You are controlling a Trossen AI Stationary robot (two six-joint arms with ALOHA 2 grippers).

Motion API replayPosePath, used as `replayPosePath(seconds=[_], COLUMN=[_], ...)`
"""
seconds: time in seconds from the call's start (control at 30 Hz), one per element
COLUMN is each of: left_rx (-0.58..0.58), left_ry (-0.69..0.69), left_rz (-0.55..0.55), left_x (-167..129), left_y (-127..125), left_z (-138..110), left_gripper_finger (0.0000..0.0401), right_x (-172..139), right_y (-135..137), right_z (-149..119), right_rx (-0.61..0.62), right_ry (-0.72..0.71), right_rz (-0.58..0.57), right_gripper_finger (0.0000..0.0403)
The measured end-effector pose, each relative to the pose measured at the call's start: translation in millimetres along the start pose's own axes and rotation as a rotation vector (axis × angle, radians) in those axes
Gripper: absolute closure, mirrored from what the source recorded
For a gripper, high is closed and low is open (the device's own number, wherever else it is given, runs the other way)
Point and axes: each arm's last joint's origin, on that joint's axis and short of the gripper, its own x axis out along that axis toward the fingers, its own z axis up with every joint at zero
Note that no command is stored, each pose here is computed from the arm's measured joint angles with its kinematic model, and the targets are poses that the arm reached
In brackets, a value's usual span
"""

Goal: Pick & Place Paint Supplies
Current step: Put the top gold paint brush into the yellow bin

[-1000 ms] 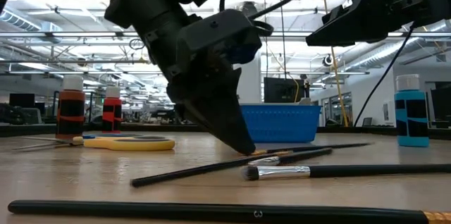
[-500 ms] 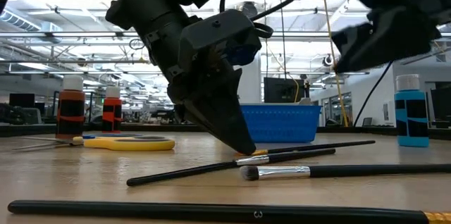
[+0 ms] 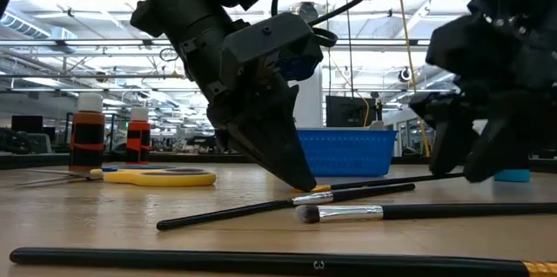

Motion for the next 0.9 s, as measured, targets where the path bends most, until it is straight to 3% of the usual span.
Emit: replayPosePath(seconds=[0.3, 0.6, 0.9], left_rx=[0.002, 0.002, 0.101], left_ry=[-0.001, -0.001, -0.03], left_rz=[0.003, 0.004, 0.002], left_x=[0.0, 0.1, -13.2], left_y=[0.3, 0.5, -1.4], left_z=[0.0, -0.1, 5.5], left_gripper_finger=[0.0394, 0.0394, 0.0394], right_x=[7.1, 6.5, 5.7], right_y=[-3.0, -3.8, -4.0], right_z=[-3.0, -7.0, -1.4], right_rx=[0.004, -0.034, -0.062], right_ry=[0.041, 0.087, 0.02], right_rz=[-0.019, -0.027, -0.049], right_gripper_finger=[0.0287, 0.0393, 0.0399])
